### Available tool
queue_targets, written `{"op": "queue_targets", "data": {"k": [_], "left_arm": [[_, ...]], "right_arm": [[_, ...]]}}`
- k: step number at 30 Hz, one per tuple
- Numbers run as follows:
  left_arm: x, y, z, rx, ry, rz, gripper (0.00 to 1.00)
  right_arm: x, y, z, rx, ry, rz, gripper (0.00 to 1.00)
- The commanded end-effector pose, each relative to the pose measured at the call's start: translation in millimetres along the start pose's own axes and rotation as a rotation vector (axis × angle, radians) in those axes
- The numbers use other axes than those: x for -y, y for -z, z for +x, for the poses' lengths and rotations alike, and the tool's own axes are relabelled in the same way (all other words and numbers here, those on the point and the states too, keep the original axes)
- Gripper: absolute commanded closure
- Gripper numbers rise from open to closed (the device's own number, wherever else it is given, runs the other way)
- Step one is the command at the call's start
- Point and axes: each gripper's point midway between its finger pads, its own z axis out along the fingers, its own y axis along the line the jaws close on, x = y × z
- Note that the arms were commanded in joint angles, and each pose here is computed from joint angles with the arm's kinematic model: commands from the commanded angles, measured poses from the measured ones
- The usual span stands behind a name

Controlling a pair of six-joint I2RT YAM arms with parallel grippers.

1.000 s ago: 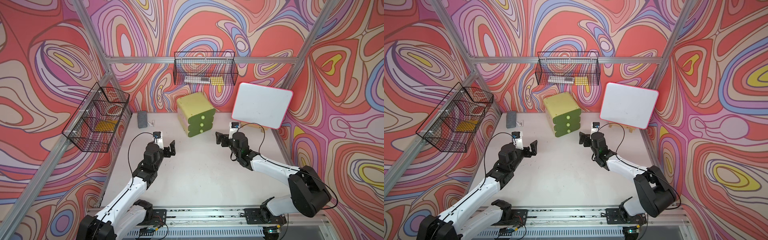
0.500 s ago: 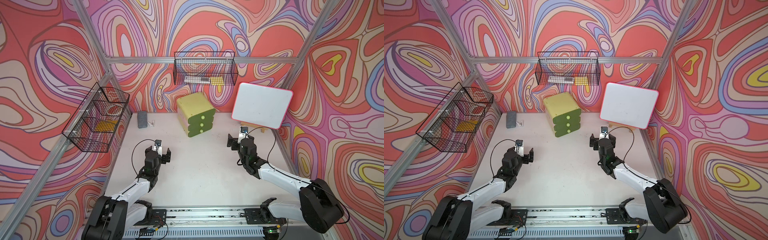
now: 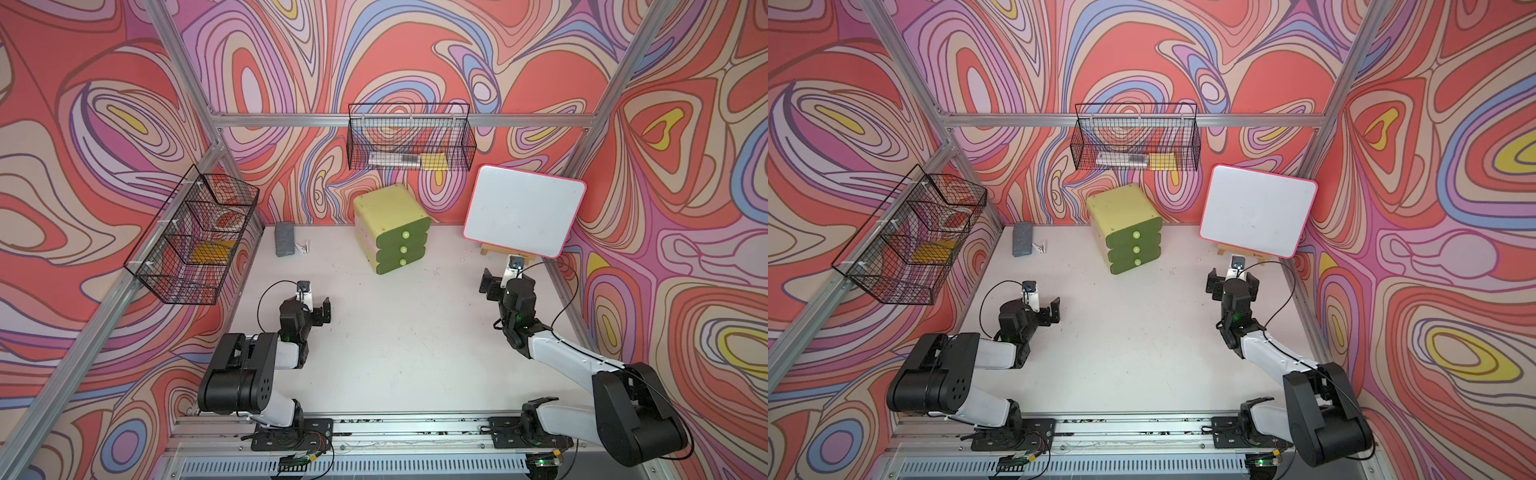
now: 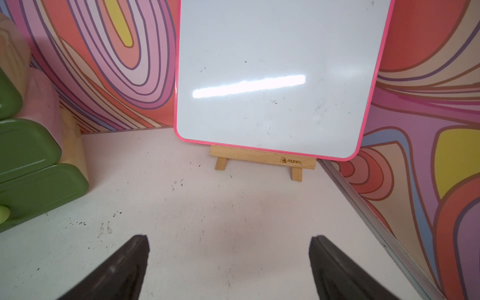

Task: Place the wired earphones into the drawer by color
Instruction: Reset both arms

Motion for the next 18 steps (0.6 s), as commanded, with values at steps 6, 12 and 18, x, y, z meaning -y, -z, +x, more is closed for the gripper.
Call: {"op": "queue_targets", "data": {"k": [6,12,18], "left_arm": [[-7,-13,-20,-0.006,0.027,-0.027,0.01],[-8,-12,-21,0.017,0.030,-0.033,0.01],[-8,-12,-21,0.014,0.030,-0.033,0.01]], "right_arm": [[0,-26,23,-0.029,0.018,-0.035,0.02],[3,-43,43,-0.020,0.028,-0.039,0.02],[15,-46,57,0.019,-0.015,-0.014,0.02]]}}
